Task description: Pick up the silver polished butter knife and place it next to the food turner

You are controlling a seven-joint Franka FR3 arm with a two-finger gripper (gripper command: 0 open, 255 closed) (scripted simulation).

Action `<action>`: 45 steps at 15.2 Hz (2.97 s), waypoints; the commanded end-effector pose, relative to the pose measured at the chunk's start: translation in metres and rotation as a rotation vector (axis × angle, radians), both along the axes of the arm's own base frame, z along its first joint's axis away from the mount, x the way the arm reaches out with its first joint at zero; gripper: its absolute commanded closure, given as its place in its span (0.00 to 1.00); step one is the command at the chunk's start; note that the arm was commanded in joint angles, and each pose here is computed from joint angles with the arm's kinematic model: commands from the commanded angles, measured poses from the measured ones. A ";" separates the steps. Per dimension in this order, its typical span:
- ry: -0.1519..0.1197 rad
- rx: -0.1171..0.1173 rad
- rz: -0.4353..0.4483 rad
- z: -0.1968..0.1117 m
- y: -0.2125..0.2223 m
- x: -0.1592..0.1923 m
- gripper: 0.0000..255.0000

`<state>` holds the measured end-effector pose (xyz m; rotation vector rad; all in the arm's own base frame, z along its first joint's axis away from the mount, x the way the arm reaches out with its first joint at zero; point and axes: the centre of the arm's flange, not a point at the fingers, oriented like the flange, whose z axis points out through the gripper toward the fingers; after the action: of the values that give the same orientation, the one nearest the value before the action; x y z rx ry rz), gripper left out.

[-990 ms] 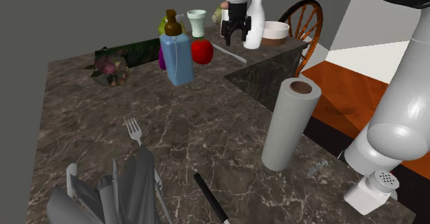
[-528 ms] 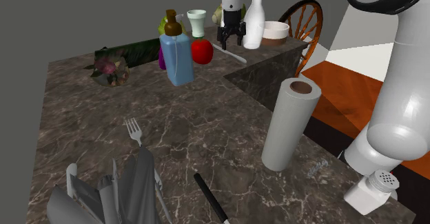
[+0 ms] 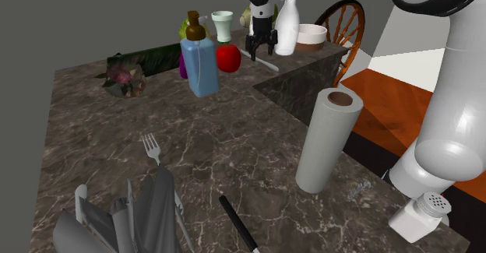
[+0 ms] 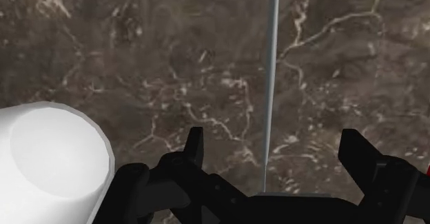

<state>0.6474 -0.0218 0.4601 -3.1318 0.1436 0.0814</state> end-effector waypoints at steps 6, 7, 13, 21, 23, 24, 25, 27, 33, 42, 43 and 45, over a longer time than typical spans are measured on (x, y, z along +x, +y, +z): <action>0.000 0.000 0.000 0.000 0.000 0.000 1.00; 0.000 0.000 0.000 0.000 0.000 0.000 1.00; 0.000 0.000 0.000 0.000 0.000 0.000 1.00; 0.000 0.000 0.000 0.042 0.000 0.000 1.00; 0.000 0.000 0.000 0.053 0.000 0.000 1.00; 0.000 0.000 0.000 0.058 0.000 0.000 1.00; 0.000 0.000 0.000 0.063 0.000 0.000 1.00; 0.000 0.000 0.000 0.074 0.000 0.000 1.00; 0.000 0.000 0.000 0.100 0.010 -0.009 1.00; 0.000 0.000 0.000 0.102 0.096 -0.091 1.00; 0.000 0.000 0.000 0.103 0.106 -0.100 1.00; 0.000 0.000 0.000 0.103 0.125 -0.118 1.00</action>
<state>0.5390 0.0921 0.5627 -3.1312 0.1419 0.0812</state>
